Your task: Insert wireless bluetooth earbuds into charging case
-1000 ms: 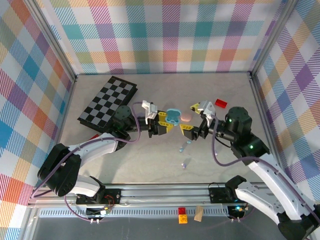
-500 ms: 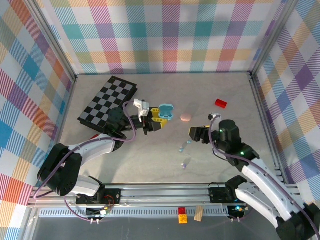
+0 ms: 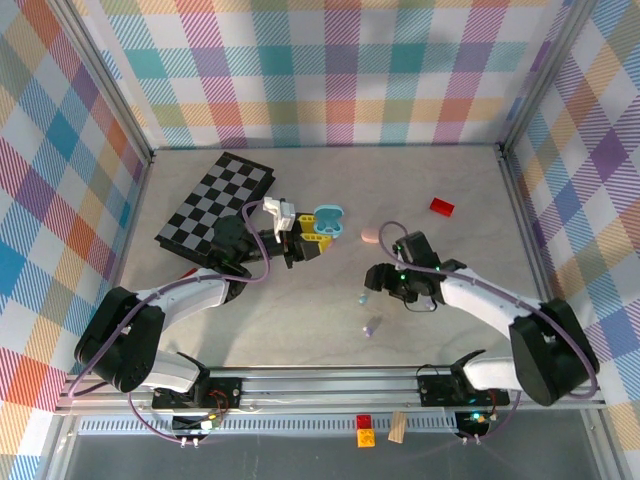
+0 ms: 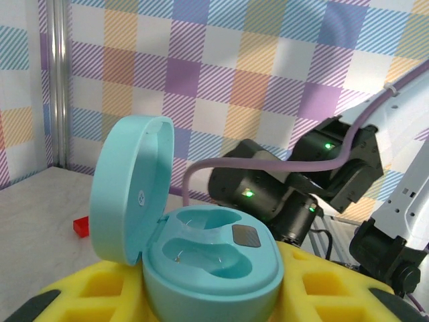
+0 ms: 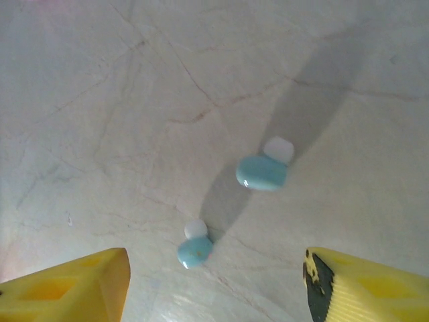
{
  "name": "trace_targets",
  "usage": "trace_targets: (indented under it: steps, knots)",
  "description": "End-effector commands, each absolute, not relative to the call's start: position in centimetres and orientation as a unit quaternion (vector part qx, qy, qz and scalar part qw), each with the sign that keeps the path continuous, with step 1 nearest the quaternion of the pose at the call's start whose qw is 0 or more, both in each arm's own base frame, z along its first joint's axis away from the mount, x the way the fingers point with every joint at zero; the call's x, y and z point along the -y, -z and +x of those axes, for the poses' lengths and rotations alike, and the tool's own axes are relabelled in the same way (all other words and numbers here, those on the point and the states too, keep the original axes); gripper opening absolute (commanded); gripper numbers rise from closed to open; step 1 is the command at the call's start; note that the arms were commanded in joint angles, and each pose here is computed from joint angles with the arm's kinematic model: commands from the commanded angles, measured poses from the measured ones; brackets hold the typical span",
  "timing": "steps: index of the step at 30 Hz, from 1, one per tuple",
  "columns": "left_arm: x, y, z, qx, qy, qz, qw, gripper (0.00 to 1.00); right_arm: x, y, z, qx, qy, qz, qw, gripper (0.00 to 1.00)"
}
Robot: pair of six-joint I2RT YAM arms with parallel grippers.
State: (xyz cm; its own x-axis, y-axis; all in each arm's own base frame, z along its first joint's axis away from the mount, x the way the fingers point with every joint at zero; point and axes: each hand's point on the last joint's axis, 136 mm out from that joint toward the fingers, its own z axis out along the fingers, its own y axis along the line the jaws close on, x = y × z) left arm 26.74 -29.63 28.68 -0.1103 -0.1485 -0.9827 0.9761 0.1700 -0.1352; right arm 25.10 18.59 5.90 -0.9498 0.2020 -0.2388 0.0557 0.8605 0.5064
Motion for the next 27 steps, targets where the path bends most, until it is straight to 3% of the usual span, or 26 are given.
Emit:
trace_targets:
  steps: [1,12,27]
  knots:
    - [29.0,-30.0,26.1,-0.513,0.509,0.393,0.569,0.36,-19.3,-7.2,27.2,-0.954,-0.253,0.016,0.162,0.68]
    - [27.5,-30.5,26.5,-0.520,0.484,0.384,0.590,0.36,-20.3,-3.7,29.9,-0.963,-0.241,-0.024,0.116,0.67]
    - [26.2,-30.6,27.4,-0.526,0.461,0.380,0.605,0.36,-19.8,-2.6,25.1,-0.963,-0.262,-0.028,0.054,0.67]
